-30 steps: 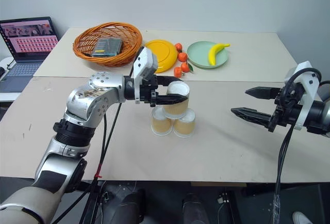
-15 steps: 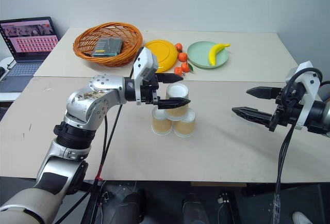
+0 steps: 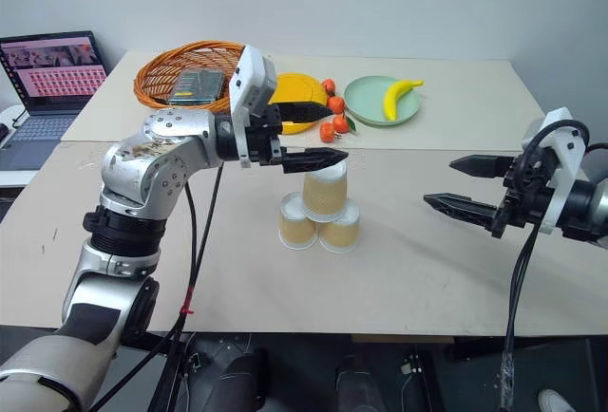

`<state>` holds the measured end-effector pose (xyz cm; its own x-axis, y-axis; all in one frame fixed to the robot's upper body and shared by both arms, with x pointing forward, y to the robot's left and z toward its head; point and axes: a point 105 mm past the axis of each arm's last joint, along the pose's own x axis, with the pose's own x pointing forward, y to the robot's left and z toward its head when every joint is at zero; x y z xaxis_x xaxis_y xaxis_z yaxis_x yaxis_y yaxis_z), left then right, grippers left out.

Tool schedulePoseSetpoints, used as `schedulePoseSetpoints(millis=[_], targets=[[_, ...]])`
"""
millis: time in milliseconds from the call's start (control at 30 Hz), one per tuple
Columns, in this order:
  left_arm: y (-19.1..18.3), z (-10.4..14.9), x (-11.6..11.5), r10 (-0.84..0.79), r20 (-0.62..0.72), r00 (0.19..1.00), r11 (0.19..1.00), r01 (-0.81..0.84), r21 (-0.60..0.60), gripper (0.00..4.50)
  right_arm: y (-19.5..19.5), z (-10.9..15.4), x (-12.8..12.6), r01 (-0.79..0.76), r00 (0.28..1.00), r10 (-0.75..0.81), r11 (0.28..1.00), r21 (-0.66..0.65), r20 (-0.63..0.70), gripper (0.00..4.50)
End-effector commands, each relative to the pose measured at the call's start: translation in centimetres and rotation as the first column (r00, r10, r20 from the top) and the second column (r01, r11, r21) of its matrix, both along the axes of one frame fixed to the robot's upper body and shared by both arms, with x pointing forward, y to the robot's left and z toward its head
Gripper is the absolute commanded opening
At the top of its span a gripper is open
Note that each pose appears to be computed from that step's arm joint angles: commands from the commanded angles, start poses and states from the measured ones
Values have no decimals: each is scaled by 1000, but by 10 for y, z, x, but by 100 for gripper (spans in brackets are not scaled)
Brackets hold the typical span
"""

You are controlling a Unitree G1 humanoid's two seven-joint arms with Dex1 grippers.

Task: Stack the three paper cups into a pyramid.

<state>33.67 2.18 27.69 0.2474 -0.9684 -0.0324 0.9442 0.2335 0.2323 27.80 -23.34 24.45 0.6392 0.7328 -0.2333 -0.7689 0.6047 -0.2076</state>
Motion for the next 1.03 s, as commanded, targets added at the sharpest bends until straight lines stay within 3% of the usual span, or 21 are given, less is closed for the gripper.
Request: schedulePoseSetpoints(millis=[33,167,333,533,867,1033], targets=[[11,44,5,55,64,996,989,-46,-143,443,1,13,0,-3,998,3,1000,-9,61,450],[45,70,23,206,29,978,929,-186,-319,443,1,11,2,-13,999,13,1000,-5,50,450],[102,21,16,343,64,937,932,-331,-148,443,-6,0,0,-41,999,42,998,-40,12,450],[136,-34,4,464,36,885,886,-464,-17,443,-15,-43,22,51,999,-49,993,-107,13,450],[130,-85,-1,552,-1,834,834,-552,-11,443,-16,-39,31,98,991,-97,995,-16,90,450],[115,-82,2,549,-1,836,834,-548,-62,443,-12,-37,31,97,992,-96,995,-4,87,450]])
